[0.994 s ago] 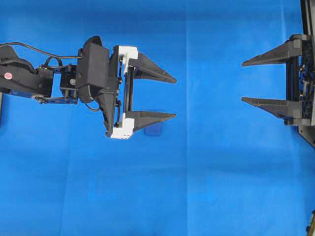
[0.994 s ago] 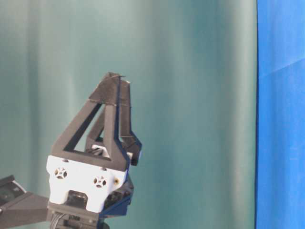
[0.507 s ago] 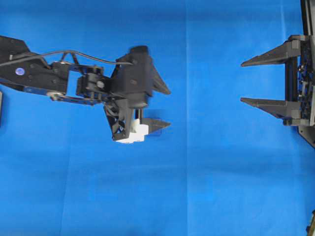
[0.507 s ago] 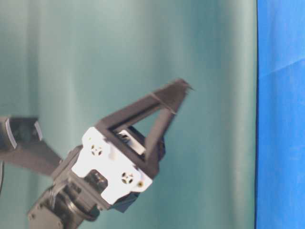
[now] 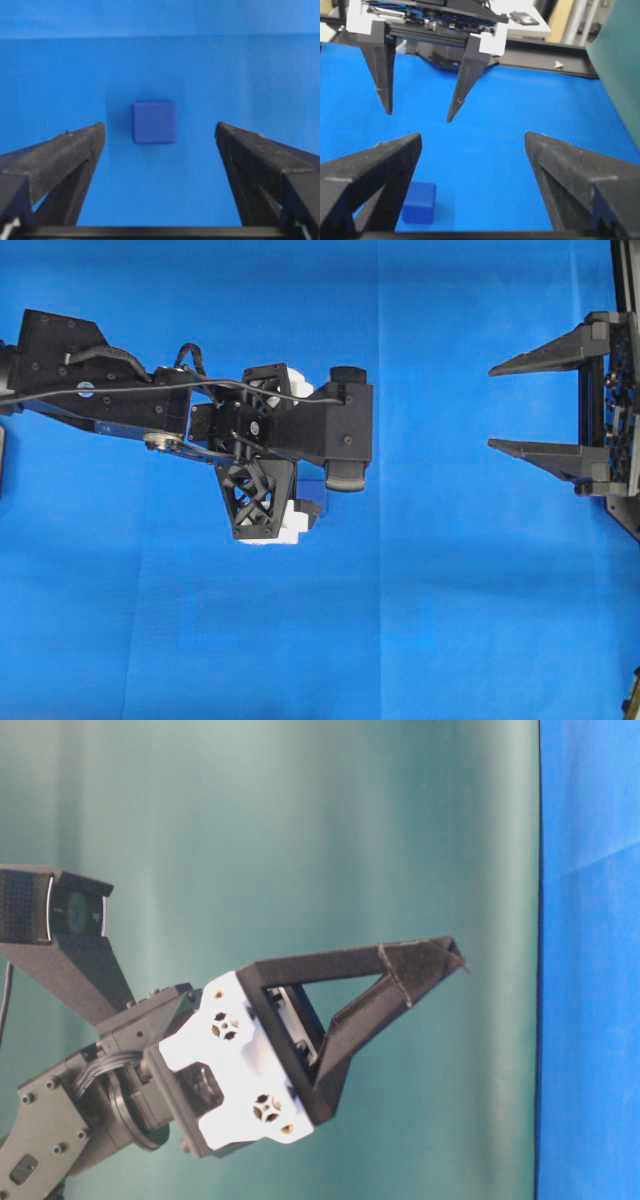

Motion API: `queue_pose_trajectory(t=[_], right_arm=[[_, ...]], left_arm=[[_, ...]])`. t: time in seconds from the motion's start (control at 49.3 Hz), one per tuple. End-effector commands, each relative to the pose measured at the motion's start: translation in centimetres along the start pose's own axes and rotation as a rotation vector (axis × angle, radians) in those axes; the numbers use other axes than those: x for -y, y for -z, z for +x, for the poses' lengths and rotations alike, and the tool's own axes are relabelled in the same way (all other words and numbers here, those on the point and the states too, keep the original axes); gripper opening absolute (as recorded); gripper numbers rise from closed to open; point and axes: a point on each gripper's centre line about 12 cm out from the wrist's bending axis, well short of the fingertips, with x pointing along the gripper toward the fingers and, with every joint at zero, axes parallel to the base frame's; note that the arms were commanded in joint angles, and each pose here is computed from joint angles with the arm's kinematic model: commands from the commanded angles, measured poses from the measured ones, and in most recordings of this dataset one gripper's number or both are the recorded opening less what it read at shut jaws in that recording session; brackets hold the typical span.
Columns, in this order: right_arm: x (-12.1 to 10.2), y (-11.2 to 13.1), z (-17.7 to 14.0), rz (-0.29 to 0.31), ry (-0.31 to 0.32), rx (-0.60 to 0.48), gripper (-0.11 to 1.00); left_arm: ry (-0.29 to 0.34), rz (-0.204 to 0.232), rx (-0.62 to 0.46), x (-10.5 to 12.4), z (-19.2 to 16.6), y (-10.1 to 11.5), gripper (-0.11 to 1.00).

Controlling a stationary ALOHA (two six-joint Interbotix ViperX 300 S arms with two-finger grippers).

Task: Handover the blue block to the right arm after grasping it with the left arm, then place it in the designated position.
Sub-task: 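Reach the open left gripper over the blue cube and lower it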

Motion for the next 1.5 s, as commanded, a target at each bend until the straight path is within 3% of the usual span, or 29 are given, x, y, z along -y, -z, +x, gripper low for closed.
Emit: queue_pose_trajectory(t=[0.0,1.48], right_arm=[[-0.02,-0.83,0.29,0.005,0.000,0.020,0.96],[0.03,-0.45,0.51,0.003,0.002,0.003,0.96]], left_arm=[[0.002,0.004,0.041,0.09,-1.22,-1.08,0.89],[0.001,-0.006,0.035,0.08,-1.09,-0.88,0.89]])
